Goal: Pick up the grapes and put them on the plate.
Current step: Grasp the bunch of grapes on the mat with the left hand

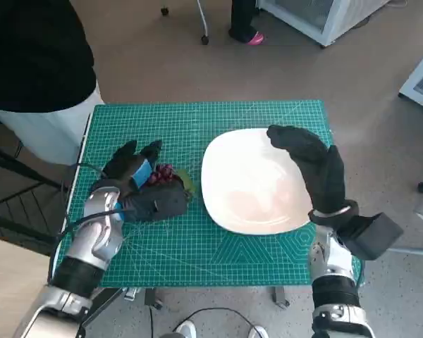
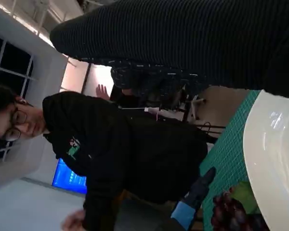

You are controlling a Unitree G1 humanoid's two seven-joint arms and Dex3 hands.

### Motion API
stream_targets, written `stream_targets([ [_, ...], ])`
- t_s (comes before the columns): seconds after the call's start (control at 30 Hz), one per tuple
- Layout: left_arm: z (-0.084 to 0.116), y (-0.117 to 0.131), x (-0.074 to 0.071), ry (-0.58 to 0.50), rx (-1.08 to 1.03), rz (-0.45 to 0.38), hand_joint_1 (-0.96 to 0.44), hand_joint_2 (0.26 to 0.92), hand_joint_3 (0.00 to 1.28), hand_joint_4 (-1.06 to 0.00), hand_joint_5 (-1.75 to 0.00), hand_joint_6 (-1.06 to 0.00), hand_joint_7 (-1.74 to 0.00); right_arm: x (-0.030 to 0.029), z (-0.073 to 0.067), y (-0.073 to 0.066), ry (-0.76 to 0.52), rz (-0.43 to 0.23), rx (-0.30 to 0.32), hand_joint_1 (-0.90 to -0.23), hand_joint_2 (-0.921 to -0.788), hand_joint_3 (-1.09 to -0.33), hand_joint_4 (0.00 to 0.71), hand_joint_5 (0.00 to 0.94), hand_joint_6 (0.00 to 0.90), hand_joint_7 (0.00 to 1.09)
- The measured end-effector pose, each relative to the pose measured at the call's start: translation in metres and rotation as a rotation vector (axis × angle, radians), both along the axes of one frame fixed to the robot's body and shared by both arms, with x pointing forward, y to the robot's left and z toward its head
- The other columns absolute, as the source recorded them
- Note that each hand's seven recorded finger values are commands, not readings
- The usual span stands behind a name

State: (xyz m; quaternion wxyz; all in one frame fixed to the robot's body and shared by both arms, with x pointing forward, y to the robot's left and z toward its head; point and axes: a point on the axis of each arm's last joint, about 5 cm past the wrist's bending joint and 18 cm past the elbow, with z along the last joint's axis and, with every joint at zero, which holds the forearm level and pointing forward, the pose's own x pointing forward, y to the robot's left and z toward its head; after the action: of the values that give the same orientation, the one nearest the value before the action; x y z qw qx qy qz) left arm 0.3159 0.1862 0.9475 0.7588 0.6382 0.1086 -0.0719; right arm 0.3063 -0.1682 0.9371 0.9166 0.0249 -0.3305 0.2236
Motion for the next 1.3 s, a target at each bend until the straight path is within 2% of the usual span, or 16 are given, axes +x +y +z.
stream_targets([
  [0.5,-0.003,-0.004,0.019,0.038,0.074,0.004,-0.40,0.738,0.00,-0.06,0.00,-0.19,0.00,-0.0004,0.001,-0.002,-0.012,-0.014,-0.006,-0.503,-0.921,-0.618,0.395,0.000,0.472,0.00],
  [0.87,-0.004,-0.006,0.025,0.038,0.071,-0.006,-0.36,0.738,0.00,-0.13,-0.02,-0.24,-0.02,-0.0004,0.003,-0.008,-0.016,-0.034,-0.017,-0.509,-0.921,-0.625,0.391,0.000,0.472,0.00],
  [0.97,-0.005,-0.007,0.026,0.035,0.070,-0.012,-0.29,0.740,0.00,-0.21,-0.02,-0.32,-0.04,-0.0003,0.003,-0.008,-0.016,-0.037,-0.017,-0.510,-0.921,-0.626,0.390,0.000,0.472,0.00],
  [1.1,-0.006,-0.008,0.026,0.029,0.066,-0.025,-0.14,0.764,0.00,-0.46,-0.03,-0.51,-0.05,-0.0003,0.003,-0.009,-0.016,-0.040,-0.016,-0.512,-0.921,-0.626,0.391,0.000,0.473,0.00],
  [1.23,-0.007,-0.009,0.027,0.019,0.059,-0.039,-0.06,0.796,0.01,-0.70,-0.06,-0.69,-0.08,-0.0003,0.003,-0.008,-0.017,-0.042,-0.016,-0.511,-0.921,-0.625,0.390,0.000,0.474,0.00],
  [1.3,-0.007,-0.009,0.027,0.015,0.059,-0.046,-0.04,0.806,0.01,-0.77,-0.07,-0.74,-0.09,-0.0003,0.003,-0.008,-0.018,-0.042,-0.015,-0.511,-0.921,-0.625,0.390,0.000,0.474,0.00],
])
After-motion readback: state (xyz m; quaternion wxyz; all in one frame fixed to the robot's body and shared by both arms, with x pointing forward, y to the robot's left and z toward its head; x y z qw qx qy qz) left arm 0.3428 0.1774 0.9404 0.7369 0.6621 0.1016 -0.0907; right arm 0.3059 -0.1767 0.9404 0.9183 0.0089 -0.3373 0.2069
